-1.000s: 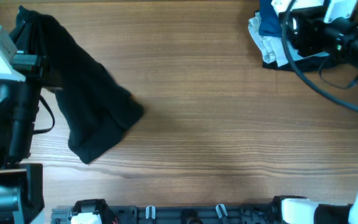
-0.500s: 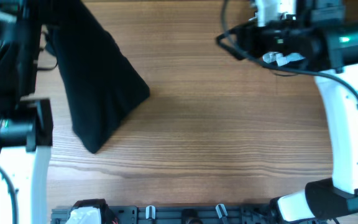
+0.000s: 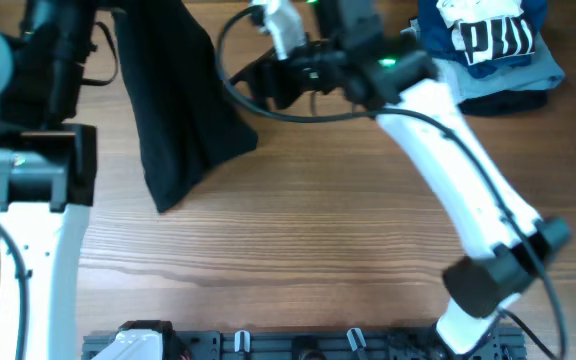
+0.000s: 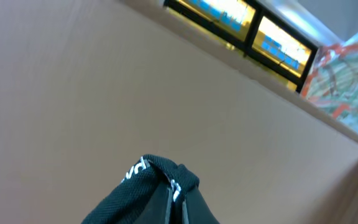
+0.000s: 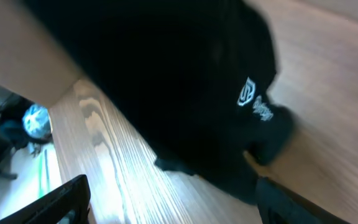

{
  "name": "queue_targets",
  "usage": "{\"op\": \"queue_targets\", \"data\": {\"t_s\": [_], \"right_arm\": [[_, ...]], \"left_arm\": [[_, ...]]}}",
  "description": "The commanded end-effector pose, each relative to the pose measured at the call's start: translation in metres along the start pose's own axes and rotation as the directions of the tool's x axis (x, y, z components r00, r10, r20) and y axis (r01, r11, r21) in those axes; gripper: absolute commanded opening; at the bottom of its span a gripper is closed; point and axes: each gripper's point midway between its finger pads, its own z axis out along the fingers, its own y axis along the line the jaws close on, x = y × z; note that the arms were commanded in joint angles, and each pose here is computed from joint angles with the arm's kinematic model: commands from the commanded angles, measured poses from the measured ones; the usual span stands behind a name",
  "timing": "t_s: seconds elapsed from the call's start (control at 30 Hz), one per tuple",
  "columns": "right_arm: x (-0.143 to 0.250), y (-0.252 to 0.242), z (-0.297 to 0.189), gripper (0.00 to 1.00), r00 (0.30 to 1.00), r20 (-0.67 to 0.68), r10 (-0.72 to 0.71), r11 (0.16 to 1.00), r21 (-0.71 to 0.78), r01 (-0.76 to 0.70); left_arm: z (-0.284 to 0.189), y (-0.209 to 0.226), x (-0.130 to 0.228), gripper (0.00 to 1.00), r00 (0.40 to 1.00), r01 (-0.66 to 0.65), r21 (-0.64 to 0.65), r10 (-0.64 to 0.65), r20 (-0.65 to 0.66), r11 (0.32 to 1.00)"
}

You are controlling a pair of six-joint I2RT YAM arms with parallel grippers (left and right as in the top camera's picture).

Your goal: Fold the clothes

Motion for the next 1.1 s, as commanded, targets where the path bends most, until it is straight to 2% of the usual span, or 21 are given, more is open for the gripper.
{"op": "queue_targets", "data": {"t_s": [0.0, 0.13, 0.23, 0.27, 0.33, 0.37, 0.4, 0.47, 0.6, 0.8, 0.97, 1.07], "right_arm": [[0.012, -0.008, 0.043, 0.86, 0.999, -0.044, 0.003, 1.0, 0.009, -0.002], [0.015, -0.012, 0.07, 0.84, 0.999, -0.043, -0.018, 1.0, 0.003, 0.018], [0.015, -0.007, 0.079, 0.72, 0.999, -0.037, -0.034, 0.999, -0.012, 0.034], [0.014, -0.007, 0.08, 0.61, 0.999, -0.035, -0.036, 0.999, -0.013, 0.036], [0.015, -0.009, 0.079, 0.21, 0.999, -0.038, -0.033, 0.999, -0.003, 0.033], [0.016, -0.013, 0.078, 0.08, 0.999, -0.043, -0.024, 1.0, 0.014, 0.025], [0.019, -0.019, 0.076, 0.04, 0.999, -0.052, -0.008, 0.999, 0.035, 0.01], [0.027, -0.03, 0.071, 0.04, 0.996, -0.085, 0.005, 0.998, 0.056, -0.001], [0.046, -0.067, 0.046, 0.04, 0.986, -0.153, 0.067, 0.987, 0.155, -0.043], [0.049, -0.119, -0.012, 0.04, 0.976, -0.123, 0.179, 0.958, 0.248, -0.144], [0.042, -0.147, -0.06, 0.04, 0.974, -0.046, 0.222, 0.933, 0.301, -0.198], [0.038, -0.144, -0.093, 0.04, 0.98, -0.02, 0.197, 0.937, 0.297, -0.183]], "left_arm": [[-0.02, -0.03, -0.053, 0.04, 0.994, -0.042, 0.032, 0.039, 0.099, 0.999], [-0.027, -0.036, -0.059, 0.04, 0.994, -0.044, 0.038, 0.04, 0.105, 0.998], [-0.031, -0.038, -0.062, 0.04, 0.993, -0.045, 0.039, 0.041, 0.108, 0.998], [-0.031, -0.038, -0.062, 0.04, 0.993, -0.046, 0.038, 0.041, 0.108, 0.998], [-0.031, -0.036, -0.062, 0.04, 0.993, -0.046, 0.033, 0.043, 0.106, 0.998], [-0.031, -0.034, -0.062, 0.04, 0.993, -0.046, 0.022, 0.043, 0.105, 0.999], [-0.032, -0.031, -0.061, 0.04, 0.993, -0.054, 0.01, 0.053, 0.102, 0.998], [-0.032, -0.025, -0.059, 0.04, 0.992, -0.088, -0.014, 0.089, 0.087, 0.996], [-0.04, 0.008, -0.048, 0.04, 0.979, -0.198, -0.181, 0.202, 0.009, 0.964], [-0.053, 0.046, -0.033, 0.04, 0.95, -0.311, -0.362, 0.289, -0.115, 0.879], [-0.058, 0.047, -0.031, 0.04, 0.943, -0.331, -0.376, 0.3, -0.142, 0.865], [-0.065, 0.035, -0.042, 0.04, 0.947, -0.322, -0.376, 0.306, -0.103, 0.869]]}}
